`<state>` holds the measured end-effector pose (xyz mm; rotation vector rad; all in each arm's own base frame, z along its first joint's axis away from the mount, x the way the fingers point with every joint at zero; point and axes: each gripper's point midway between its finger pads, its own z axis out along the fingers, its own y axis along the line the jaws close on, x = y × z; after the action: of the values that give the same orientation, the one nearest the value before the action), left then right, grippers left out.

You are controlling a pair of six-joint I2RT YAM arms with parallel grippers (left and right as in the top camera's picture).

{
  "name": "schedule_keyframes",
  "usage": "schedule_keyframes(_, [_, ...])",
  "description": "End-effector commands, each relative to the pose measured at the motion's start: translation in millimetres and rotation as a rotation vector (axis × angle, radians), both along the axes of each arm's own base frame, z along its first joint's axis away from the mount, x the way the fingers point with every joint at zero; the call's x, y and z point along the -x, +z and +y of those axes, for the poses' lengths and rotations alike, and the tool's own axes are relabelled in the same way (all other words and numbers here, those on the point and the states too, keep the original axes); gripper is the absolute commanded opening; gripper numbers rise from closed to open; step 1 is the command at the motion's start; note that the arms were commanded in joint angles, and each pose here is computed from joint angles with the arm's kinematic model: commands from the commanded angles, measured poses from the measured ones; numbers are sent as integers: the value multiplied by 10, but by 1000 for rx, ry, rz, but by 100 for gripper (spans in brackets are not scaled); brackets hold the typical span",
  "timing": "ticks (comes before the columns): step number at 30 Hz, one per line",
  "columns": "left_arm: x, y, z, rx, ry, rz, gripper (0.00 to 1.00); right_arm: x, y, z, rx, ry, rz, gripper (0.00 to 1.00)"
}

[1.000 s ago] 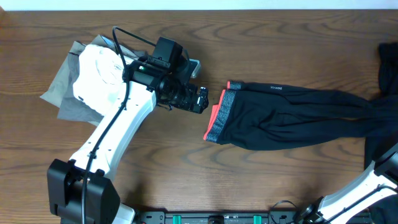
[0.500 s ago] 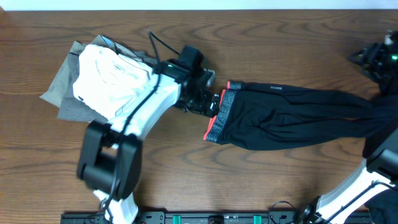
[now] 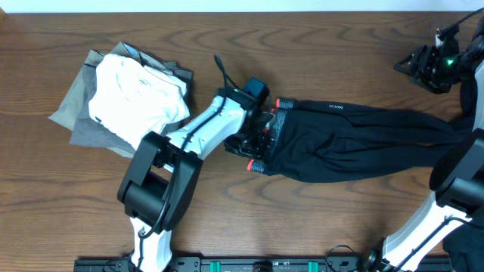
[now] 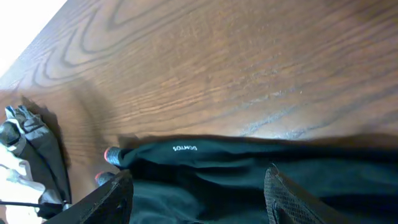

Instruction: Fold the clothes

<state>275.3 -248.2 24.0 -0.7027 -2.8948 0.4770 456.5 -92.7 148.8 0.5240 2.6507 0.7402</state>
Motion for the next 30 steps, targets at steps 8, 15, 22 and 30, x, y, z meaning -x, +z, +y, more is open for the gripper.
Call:
schedule_keyframes(8, [162,-178,56,-75,-9,7,19,2,48,13,10,18,-13,65])
schedule_keyframes(15, [-55,223,400,-223,110,-52,6,8,46,15,9,18,-10,66])
schedule_keyframes(22, [-466,1158,956,-212,306,-268,6,59,1,-25,37,8,23,67])
schedule_keyframes(30, [-338,1409,1525,-259,406,-242,6,108,-48,-86,76,-3,55,69])
